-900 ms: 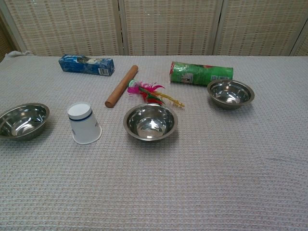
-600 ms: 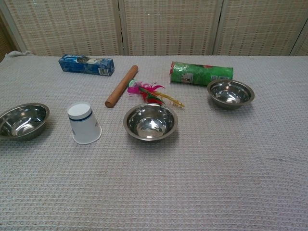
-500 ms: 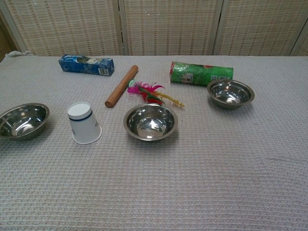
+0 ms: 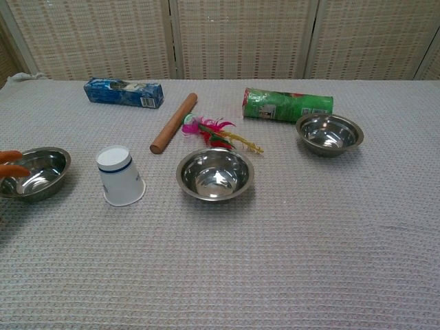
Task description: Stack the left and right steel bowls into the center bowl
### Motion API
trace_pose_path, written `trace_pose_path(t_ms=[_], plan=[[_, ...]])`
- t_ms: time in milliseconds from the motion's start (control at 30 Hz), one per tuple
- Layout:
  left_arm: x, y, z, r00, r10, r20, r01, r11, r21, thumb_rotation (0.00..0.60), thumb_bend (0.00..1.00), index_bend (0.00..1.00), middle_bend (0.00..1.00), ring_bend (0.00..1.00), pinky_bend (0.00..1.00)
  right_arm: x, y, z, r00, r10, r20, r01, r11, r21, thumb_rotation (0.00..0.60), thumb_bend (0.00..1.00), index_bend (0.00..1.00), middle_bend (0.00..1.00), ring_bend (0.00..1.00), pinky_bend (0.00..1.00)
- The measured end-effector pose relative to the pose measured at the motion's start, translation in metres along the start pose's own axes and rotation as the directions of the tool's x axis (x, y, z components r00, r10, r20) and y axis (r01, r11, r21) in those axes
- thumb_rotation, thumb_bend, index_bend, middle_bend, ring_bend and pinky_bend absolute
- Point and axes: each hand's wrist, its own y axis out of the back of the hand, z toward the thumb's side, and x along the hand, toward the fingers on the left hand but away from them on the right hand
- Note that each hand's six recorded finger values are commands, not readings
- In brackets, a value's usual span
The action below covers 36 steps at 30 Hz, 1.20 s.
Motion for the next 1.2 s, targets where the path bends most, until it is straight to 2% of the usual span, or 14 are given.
trace_pose_path(t_ms=[133, 300, 433, 567, 667, 967, 1200], plan=[[0.009, -0.01, -0.004, 1.0, 0.01, -0.01, -0.01, 0.999, 0.037, 0.6, 0.4, 0.5, 0.06, 0.0, 0.14, 0.0, -0.001, 0.0, 1.0, 0.009, -0.001, -0.009, 1.0, 0.003, 0.6, 0.09, 0.0, 0.0, 0.0, 0.0], [0.022, -0.021, -0.017, 0.999, 0.033, -0.034, -0.029, 0.993, 0.114, 0.6, 0.4, 0.54, 0.07, 0.0, 0.14, 0.001, -0.002, 0.0, 1.0, 0.016, 0.001, -0.016, 1.0, 0.003, 0.6, 0.09, 0.0, 0.0, 0.0, 0.0], [0.03, -0.022, -0.019, 0.997, 0.061, -0.045, -0.056, 0.993, 0.106, 0.6, 0.47, 0.63, 0.12, 0.01, 0.14, 0.001, -0.002, 0.0, 1.0, 0.017, 0.002, -0.018, 1.0, 0.005, 0.6, 0.09, 0.0, 0.0, 0.0, 0.0], [0.032, -0.012, -0.016, 0.991, 0.126, -0.04, -0.122, 0.989, 0.078, 0.6, 0.64, 0.72, 0.17, 0.04, 0.15, 0.0, -0.004, 0.001, 1.0, 0.027, 0.001, -0.027, 1.0, 0.008, 0.6, 0.09, 0.0, 0.0, 0.0, 0.0], [0.033, -0.003, -0.013, 0.984, 0.176, -0.033, -0.173, 0.983, 0.069, 0.6, 0.69, 0.74, 0.17, 0.04, 0.15, 0.0, -0.004, 0.001, 0.999, 0.032, 0.0, -0.032, 0.999, 0.007, 0.6, 0.09, 0.0, 0.0, 0.0, 0.0], [0.039, 0.034, -0.002, 0.95, 0.312, 0.011, -0.312, 0.95, 0.028, 0.6, 0.71, 0.75, 0.19, 0.04, 0.16, 0.001, -0.003, 0.001, 0.999, 0.033, -0.005, -0.033, 0.999, -0.004, 0.6, 0.09, 0.0, 0.0, 0.0, 0.0], [0.057, 0.069, 0.039, 0.933, 0.352, 0.068, -0.344, 0.933, -0.106, 0.6, 0.71, 0.75, 0.19, 0.04, 0.15, 0.002, -0.001, 0.003, 0.999, 0.033, -0.015, -0.033, 0.999, -0.017, 0.6, 0.09, 0.0, 0.0, 0.0, 0.0]])
